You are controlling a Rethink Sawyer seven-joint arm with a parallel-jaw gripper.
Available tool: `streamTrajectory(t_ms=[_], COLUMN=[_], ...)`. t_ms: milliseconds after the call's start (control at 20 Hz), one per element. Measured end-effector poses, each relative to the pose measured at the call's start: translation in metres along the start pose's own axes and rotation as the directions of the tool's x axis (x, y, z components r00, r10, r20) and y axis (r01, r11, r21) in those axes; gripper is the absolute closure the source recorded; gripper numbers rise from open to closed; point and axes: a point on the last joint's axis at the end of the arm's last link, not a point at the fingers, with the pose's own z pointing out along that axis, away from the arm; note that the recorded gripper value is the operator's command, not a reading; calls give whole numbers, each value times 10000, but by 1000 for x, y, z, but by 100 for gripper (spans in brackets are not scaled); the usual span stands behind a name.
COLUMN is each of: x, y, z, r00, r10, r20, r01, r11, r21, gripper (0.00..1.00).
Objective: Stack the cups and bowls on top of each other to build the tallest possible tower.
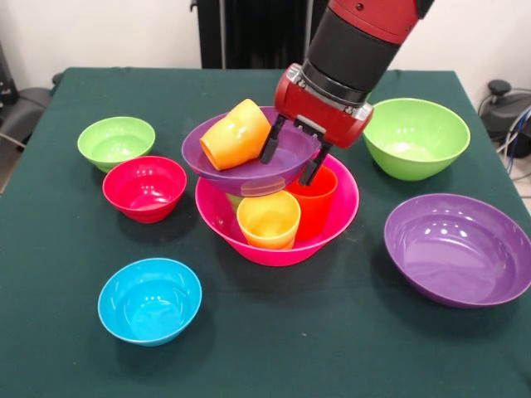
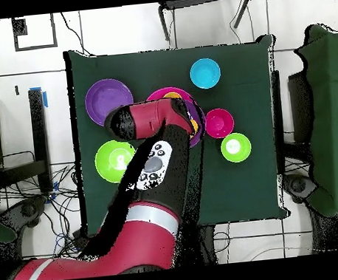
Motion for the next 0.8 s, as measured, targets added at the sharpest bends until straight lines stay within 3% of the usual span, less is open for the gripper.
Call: streamTrajectory(t_ms=[200,800], x=[8,8], y=[3,0], z=[-1,-5], r00=[9996,9989], r10=[-261,-368], r20=[107,299], r01=[258,355], r11=[9993,9984], r21=[261,434], gripper=[0,0])
